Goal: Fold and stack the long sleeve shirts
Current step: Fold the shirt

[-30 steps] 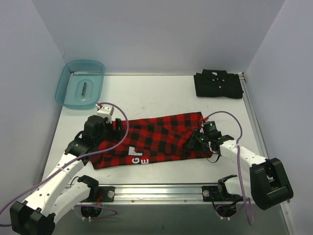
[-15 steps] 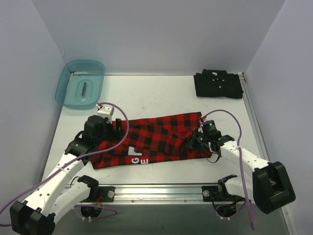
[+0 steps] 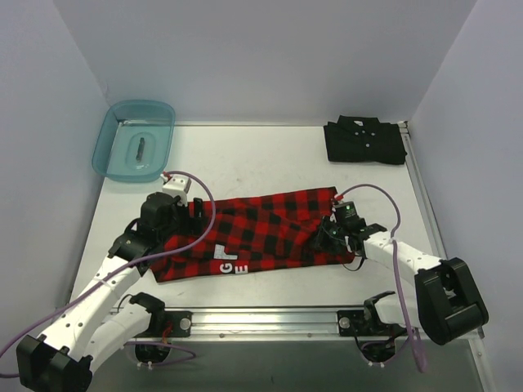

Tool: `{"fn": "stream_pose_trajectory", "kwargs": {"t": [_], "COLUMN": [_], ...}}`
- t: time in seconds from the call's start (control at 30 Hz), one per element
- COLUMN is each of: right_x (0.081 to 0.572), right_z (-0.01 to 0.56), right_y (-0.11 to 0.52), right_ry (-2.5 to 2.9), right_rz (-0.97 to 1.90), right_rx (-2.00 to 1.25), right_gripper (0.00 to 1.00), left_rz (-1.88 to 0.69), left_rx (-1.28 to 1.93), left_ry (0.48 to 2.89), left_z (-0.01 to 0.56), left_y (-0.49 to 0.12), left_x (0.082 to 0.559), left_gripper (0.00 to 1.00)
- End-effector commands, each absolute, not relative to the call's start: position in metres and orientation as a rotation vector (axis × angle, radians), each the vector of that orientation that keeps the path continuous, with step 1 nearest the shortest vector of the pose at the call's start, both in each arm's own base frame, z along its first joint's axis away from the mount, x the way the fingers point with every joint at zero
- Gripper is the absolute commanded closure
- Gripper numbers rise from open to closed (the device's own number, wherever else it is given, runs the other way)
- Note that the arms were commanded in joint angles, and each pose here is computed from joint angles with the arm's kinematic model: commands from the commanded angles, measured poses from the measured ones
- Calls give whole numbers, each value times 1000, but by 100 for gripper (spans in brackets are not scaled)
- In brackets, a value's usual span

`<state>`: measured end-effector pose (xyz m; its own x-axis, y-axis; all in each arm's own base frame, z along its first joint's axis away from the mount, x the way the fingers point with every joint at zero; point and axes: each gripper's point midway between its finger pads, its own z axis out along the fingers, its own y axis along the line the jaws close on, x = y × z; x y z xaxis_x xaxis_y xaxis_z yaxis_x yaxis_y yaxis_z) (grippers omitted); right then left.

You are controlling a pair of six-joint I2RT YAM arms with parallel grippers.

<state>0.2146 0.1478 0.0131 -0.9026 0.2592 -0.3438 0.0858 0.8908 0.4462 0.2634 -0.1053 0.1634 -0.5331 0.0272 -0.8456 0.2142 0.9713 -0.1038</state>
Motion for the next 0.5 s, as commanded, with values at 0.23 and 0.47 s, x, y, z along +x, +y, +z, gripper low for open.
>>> {"fn": "stream_pose_trajectory", "kwargs": {"t": [0.23, 0.47], "right_x": [216, 209], "right_z": [34, 90], "right_y": [167, 168], "right_ry": [2611, 2545], "right_rz": [729, 773], "right_rx": [173, 98], "right_gripper": [100, 100], "left_rz": [-253, -258], "left_rx": [192, 196], "left_ry": [2099, 2106], "left_z": [170, 169], "left_y": [-109, -111], "left_x": [266, 266], "left_gripper": [15, 15]}}
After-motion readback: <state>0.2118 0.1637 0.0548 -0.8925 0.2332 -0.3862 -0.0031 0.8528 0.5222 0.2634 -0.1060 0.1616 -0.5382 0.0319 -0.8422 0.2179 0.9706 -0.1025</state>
